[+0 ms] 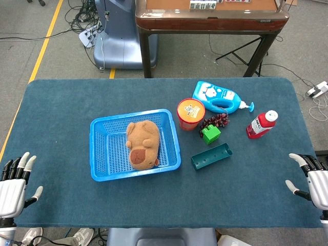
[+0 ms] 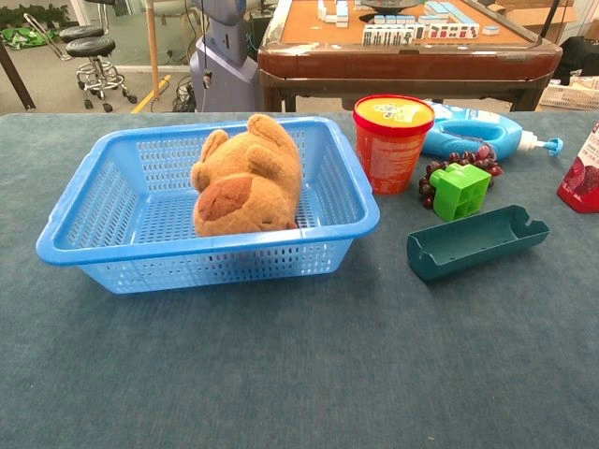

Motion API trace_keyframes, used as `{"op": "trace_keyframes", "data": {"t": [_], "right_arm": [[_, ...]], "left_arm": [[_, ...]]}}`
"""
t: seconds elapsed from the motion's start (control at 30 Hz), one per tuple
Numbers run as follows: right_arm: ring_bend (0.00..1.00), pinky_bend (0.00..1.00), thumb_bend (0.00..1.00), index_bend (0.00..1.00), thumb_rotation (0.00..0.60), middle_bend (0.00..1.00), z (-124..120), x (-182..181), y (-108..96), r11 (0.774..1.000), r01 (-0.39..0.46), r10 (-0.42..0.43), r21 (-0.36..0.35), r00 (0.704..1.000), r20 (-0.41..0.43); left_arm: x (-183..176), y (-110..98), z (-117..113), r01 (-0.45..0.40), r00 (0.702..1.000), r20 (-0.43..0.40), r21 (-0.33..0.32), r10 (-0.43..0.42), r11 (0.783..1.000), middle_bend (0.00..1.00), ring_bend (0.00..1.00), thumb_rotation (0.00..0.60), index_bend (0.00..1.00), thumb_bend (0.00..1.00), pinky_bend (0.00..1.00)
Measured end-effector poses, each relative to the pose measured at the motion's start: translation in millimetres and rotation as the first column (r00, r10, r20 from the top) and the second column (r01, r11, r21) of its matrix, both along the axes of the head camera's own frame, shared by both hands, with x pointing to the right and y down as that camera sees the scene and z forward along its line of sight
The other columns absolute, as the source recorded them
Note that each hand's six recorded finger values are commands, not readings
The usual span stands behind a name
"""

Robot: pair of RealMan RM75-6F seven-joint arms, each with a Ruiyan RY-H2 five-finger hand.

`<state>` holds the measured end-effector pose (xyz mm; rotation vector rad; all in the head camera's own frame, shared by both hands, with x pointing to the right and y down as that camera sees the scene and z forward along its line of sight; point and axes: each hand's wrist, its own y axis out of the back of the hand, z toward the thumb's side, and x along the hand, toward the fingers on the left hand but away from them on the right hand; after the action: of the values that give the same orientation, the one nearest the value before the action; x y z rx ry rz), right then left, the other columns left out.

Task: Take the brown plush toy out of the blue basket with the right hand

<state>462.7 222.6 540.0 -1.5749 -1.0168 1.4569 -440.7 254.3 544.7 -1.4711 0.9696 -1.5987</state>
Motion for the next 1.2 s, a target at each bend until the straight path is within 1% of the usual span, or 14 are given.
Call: {"op": "trace_keyframes", "data": {"t": [0.3,0.47,0.6,0.7,0.8,0.9,1.0,1.1,1.2], "right_arm": [[0.2,0.29,0.2,0.21,0.6,0.25,-2,-4,-2,1.0,0.019,-0.019,0.003,1.0,0.003],[0.2,0.29,0.2,0.21,0.6,0.25,-3,-12,-10,0.999,0.054,-0.054,0.006,0.999,0.006],[0.2,0.29,0.2,0.21,0.6,0.25,-2,-26,-21,0.994,0.113,-0.113,-0.001,0.993,0.017],[0.2,0.29,0.2,0.21,0.6,0.25,0,-44,-34,0.984,0.176,-0.176,-0.01,0.984,0.035],[0.2,0.29,0.2,0.21,0.6,0.24,3,-65,-50,0.969,0.246,-0.244,-0.024,0.968,0.053],[0.2,0.29,0.2,0.21,0.6,0.24,7,-90,-66,0.945,0.324,-0.321,-0.036,0.944,0.071],[0.2,0.29,0.2,0.21,0.6,0.24,13,-119,-81,0.914,0.401,-0.395,-0.054,0.914,0.093],[0.2,0.29,0.2,0.21,0.6,0.24,20,-150,-98,0.876,0.476,-0.466,-0.075,0.877,0.116],[0.2,0.29,0.2,0.21,0.6,0.23,29,-187,-114,0.83,0.55,-0.536,-0.09,0.832,0.14]], "left_arm": [[0,0,0,0.0,1.0,0.002,0.001,0.0,1.0,0.0,0.0,0.6,0.0,0.32,0.0],[-1,1,-1,0.003,1.0,0.001,0.002,-0.003,1.0,0.0,0.0,0.6,0.0,0.32,0.0],[-1,0,-1,0.001,1.0,0.0,0.004,-0.001,1.0,0.0,0.0,0.6,0.0,0.32,0.0],[0,1,-1,-0.007,1.0,-0.003,0.001,0.007,1.0,0.0,0.0,0.6,0.0,0.32,0.0],[0,2,-2,-0.012,1.0,-0.001,0.001,0.012,1.0,0.0,0.0,0.6,0.0,0.32,0.0],[0,3,-4,-0.007,1.0,-0.001,0.007,0.007,1.0,0.0,0.0,0.6,0.0,0.32,0.0],[0,4,-6,-0.009,1.0,-0.001,0.008,0.009,1.0,0.0,0.0,0.6,0.0,0.32,0.0],[1,5,-7,-0.013,1.0,-0.001,0.007,0.013,1.0,0.0,0.0,0.6,0.0,0.32,0.0],[1,6,-9,-0.014,1.0,-0.002,0.007,0.014,1.0,0.0,0.0,0.6,0.0,0.32,0.0]]}}
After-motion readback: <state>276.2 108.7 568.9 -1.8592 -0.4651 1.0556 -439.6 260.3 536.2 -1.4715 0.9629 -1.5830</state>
